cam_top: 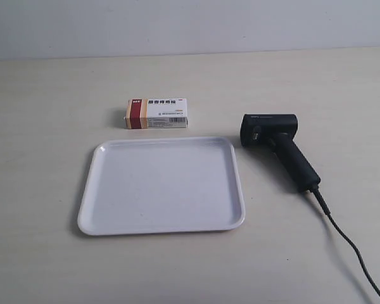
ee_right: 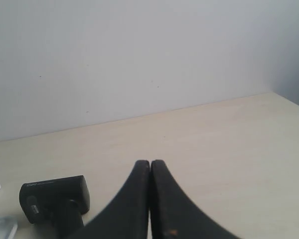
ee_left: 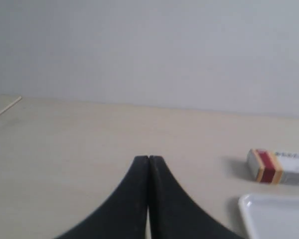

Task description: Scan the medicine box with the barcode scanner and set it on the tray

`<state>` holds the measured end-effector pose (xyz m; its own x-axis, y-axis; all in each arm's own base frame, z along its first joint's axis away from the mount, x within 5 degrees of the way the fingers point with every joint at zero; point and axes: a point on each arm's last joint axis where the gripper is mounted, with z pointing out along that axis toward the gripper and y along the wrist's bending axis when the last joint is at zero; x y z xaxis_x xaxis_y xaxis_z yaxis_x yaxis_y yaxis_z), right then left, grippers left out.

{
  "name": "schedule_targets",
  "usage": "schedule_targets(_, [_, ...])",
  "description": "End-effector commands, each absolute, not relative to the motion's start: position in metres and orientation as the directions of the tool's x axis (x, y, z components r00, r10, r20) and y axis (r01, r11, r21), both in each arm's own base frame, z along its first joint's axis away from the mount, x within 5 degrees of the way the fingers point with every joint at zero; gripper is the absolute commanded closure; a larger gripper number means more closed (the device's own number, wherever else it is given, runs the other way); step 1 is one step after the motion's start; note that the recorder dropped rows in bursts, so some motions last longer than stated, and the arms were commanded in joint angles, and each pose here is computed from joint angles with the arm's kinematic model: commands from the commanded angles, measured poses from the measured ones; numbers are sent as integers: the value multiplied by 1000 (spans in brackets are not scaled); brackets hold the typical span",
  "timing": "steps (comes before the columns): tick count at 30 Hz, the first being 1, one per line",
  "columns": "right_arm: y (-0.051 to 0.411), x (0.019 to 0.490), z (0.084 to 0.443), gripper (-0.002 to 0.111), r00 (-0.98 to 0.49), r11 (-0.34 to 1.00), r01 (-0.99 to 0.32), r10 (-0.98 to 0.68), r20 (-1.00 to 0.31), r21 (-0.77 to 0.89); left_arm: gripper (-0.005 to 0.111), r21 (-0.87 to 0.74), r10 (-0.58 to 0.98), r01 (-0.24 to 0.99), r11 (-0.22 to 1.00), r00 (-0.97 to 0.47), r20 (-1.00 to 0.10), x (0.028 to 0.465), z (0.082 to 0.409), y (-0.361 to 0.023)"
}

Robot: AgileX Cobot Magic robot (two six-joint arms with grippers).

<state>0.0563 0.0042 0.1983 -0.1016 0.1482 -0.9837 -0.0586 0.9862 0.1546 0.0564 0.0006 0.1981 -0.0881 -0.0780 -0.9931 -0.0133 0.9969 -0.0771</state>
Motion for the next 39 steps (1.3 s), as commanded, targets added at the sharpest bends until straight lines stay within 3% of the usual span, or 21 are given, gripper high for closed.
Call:
schedule_targets(1, [4, 56, 199, 108, -80, 987, -55, 146, -986, 151, 106, -351, -351, 3, 937, 9, -937, 56, 206, 0])
schedule_targets(8, [5, 56, 203, 108, -48, 935, -71, 345, -938, 347, 107, -402, -424, 134, 906, 292, -857, 52, 235, 0])
schedule_targets(11, [5, 56, 206, 108, -21, 918, -80, 389, -921, 389, 107, -388, -411, 134, 912, 298, -862, 55, 249, 0])
schedule_targets(16, [4, 56, 211, 108, 25, 905, -92, 419, -908, 415, 107, -302, -310, 75, 950, 130, -942, 92, 267, -3])
schedule_targets(22, [4, 56, 238, 108, 68, 913, -108, 403, -913, 394, 107, -222, -188, 94, 971, -285, -940, 178, 250, -15])
schedule_targets(24, [4, 63, 242, 108, 43, 915, -92, 398, -916, 393, 107, -197, -115, 163, 967, -412, -904, 205, 232, -26])
schedule_targets(26, [5, 74, 243, 108, -18, 923, -64, 378, -925, 379, 107, -182, -2, 307, 934, -504, -864, 231, 214, -44])
schedule_targets(30, [7, 101, 239, 108, -185, 930, 1, 361, -914, 368, 107, -224, 212, 595, 772, -573, -791, 275, 188, -79])
schedule_targets(36, [9, 138, 222, 108, -396, 939, 84, 339, -853, 334, 107, -62, 464, 831, 553, -368, -806, 332, 182, -111])
schedule_targets(39, [10, 149, 212, 108, -461, 945, 104, 322, -827, 310, 103, 32, 519, 875, 482, -256, -816, 349, 177, -125])
